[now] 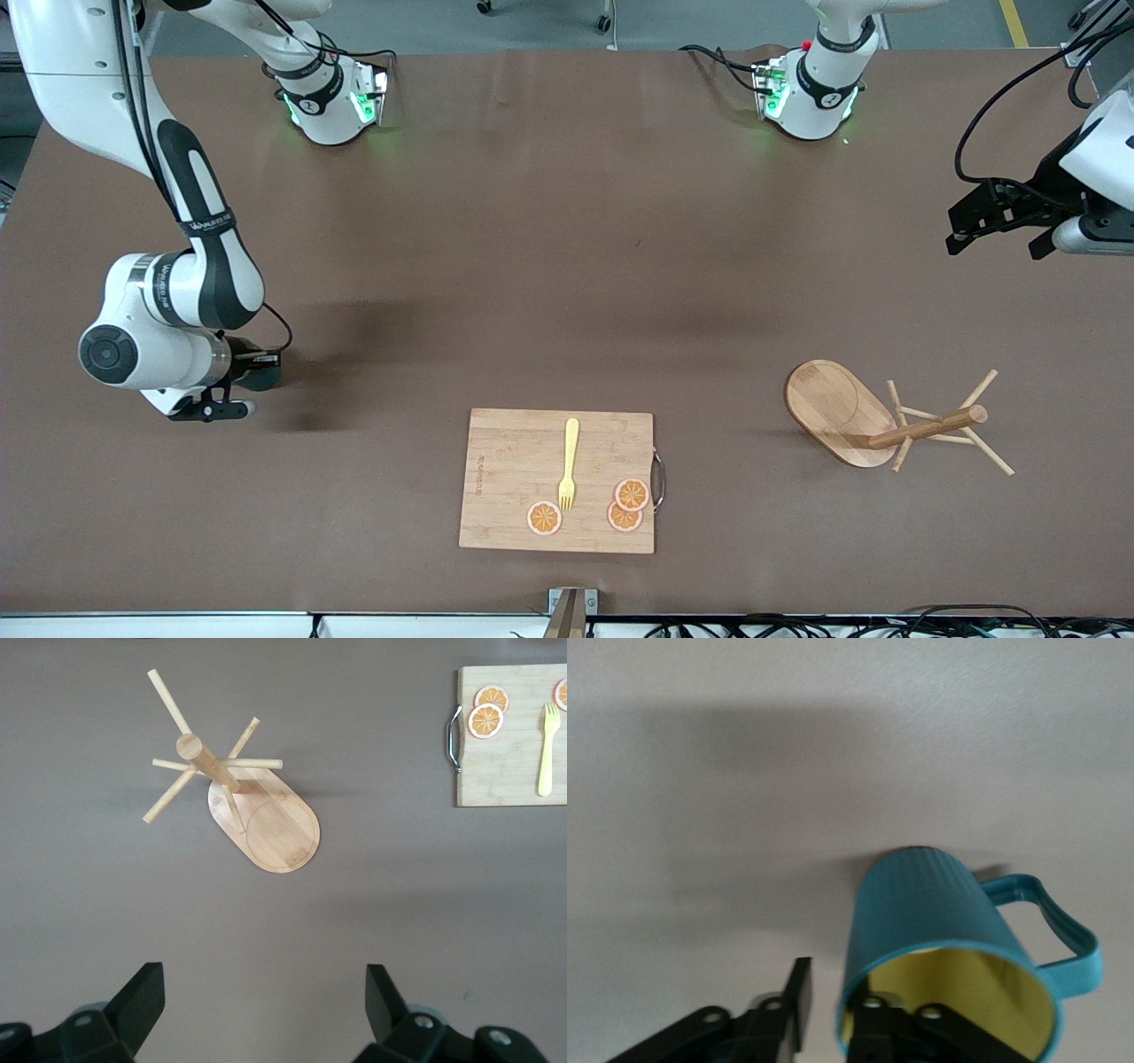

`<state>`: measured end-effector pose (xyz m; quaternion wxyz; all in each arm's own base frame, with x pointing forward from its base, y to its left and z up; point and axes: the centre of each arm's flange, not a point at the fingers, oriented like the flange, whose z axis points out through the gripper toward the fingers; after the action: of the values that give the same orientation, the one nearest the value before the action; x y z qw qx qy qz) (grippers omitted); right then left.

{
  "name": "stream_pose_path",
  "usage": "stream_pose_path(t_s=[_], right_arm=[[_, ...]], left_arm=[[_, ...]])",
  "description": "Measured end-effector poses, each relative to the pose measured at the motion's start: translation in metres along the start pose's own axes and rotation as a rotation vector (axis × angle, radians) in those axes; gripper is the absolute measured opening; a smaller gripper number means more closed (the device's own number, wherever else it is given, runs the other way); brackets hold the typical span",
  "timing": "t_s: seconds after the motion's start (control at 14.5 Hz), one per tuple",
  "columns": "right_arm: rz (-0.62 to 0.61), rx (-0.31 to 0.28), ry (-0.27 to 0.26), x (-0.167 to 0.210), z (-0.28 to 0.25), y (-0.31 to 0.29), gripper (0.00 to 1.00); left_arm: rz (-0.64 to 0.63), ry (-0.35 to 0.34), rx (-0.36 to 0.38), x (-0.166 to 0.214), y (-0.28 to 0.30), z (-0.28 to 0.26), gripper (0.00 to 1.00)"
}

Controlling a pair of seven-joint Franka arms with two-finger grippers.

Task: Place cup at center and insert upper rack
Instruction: 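Lift the teal mug with the right gripper toward the table middle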

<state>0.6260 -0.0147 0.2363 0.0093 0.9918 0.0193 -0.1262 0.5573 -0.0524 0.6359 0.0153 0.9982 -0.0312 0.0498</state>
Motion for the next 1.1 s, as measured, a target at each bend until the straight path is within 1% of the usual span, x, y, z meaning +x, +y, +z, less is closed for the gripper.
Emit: stream_pose_path(t_s=[0.07, 0.14, 0.34, 0.41, 0.48, 0.62, 0.69, 0.83, 0.96, 1.1], right_arm=[[-0.002, 0.0, -0.002, 0.0, 0.0, -0.001, 0.07], [-0.004, 0.0, -0.003, 0.0, -0.002, -0.002, 0.05], [-0.04, 0.009, -0.032, -0.001, -0.008, -0.024, 0.05], [-0.057, 0.024, -0.043, 0.0, -0.015, -0.039, 0.05], [-0.066, 0.053, -0.05, 0.001, -0.025, -0.057, 0.05], [-0.046, 0.114, -0.048, 0.001, -0.044, -0.096, 0.05], [-0.028, 0.123, -0.043, 0.001, -0.05, -0.119, 0.05], [0.033, 0.113, -0.032, -0.006, -0.061, -0.186, 0.05], [0.107, 0.093, -0.011, -0.025, -0.071, -0.268, 0.05], [0.174, 0.081, 0.017, -0.053, -0.072, -0.348, 0.05]], left_arm=[[0.0, 0.0, 0.0, 0.0, 0.0, 0.0, 1.0], [0.0, 0.0, 0.0, 0.0, 0.0, 0.0, 1.0], [0.0, 0.0, 0.0, 0.0, 0.0, 0.0, 1.0], [0.0, 0.0, 0.0, 0.0, 0.0, 0.0, 1.0], [0.0, 0.0, 0.0, 0.0, 0.0, 0.0, 1.0], [0.0, 0.0, 0.0, 0.0, 0.0, 0.0, 1.0], [0.0, 0.0, 0.0, 0.0, 0.0, 0.0, 1.0], [0.0, 0.0, 0.0, 0.0, 0.0, 0.0, 1.0], [-0.001, 0.0, 0.0, 0.0, 0.0, 0.0, 1.0], [-0.001, 0.0, 0.0, 0.0, 0.0, 0.0, 1.0]])
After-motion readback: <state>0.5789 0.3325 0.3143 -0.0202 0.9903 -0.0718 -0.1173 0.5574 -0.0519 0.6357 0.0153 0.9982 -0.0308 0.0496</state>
